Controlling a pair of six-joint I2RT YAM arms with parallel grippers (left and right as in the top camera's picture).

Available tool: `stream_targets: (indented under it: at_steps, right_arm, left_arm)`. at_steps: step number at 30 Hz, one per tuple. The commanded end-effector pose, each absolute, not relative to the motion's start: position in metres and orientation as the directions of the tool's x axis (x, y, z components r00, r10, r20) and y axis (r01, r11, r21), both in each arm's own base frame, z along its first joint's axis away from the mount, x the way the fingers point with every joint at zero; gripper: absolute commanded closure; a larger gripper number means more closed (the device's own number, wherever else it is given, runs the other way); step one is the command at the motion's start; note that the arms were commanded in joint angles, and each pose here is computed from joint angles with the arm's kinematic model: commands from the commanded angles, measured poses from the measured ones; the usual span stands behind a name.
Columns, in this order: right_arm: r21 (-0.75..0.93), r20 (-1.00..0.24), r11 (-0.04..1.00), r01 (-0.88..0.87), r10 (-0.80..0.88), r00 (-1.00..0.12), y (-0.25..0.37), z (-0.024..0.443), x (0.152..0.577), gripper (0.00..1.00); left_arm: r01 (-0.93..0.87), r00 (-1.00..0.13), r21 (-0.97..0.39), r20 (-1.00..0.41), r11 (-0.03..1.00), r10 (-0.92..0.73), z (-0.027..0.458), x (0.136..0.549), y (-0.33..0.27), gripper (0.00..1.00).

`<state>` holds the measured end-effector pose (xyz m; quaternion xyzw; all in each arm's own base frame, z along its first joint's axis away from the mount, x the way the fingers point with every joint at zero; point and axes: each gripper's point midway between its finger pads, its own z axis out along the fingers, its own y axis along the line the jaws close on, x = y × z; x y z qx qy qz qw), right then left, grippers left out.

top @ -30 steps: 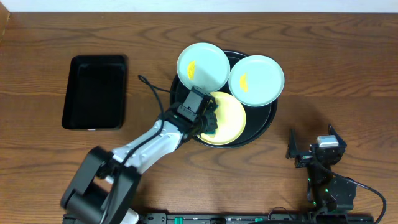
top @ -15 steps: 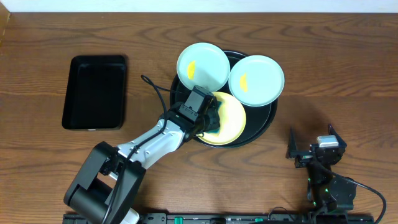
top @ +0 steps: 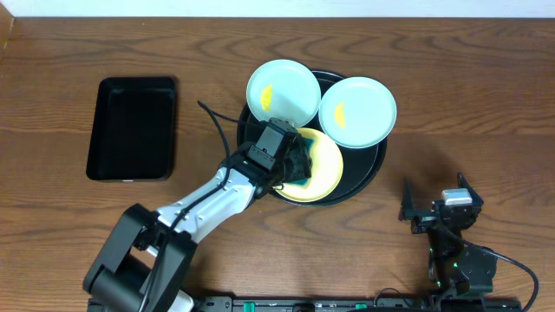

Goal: Clean dirty plates on tray and stack at the side
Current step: 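Place the sponge onto the yellow plate and open the left gripper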

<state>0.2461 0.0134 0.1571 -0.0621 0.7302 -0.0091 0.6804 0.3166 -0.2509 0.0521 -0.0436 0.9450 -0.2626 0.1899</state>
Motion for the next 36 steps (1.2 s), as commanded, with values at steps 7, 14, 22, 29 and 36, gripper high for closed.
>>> stream_targets:
  at_steps: [7, 14, 22, 29, 36]
  right_arm:
    - [-0.101, -0.992, 0.992, -0.078, -0.106, -0.069, 0.013, 0.156, 0.246, 0.01]
    - [-0.101, -0.992, 0.992, -0.078, -0.106, -0.069, 0.013, 0.156, 0.246, 0.01]
    - [-0.101, -0.992, 0.992, -0.078, -0.106, -0.069, 0.013, 0.156, 0.246, 0.01]
    - [-0.101, -0.992, 0.992, -0.078, -0.106, -0.069, 0.013, 0.156, 0.246, 0.01]
    - [-0.101, -0.992, 0.992, -0.078, -0.106, -0.069, 0.013, 0.156, 0.246, 0.01]
  left_arm:
    - [0.09, -0.897, -0.545, -0.409, 0.833, -0.17, 0.088, 0.324, -0.259, 0.39]
    - [0.082, -0.899, -0.536, -0.404, 0.84, -0.17, 0.086, 0.323, -0.257, 0.34]
    - [0.076, -0.901, -0.529, -0.4, 0.845, -0.169, 0.084, 0.322, -0.255, 0.32]
    - [0.065, -0.892, -0.495, -0.419, 0.867, -0.173, 0.092, 0.334, -0.232, 0.32]
    - [-0.01, -0.819, -0.411, -0.52, 0.911, -0.243, 0.143, 0.345, -0.156, 0.32]
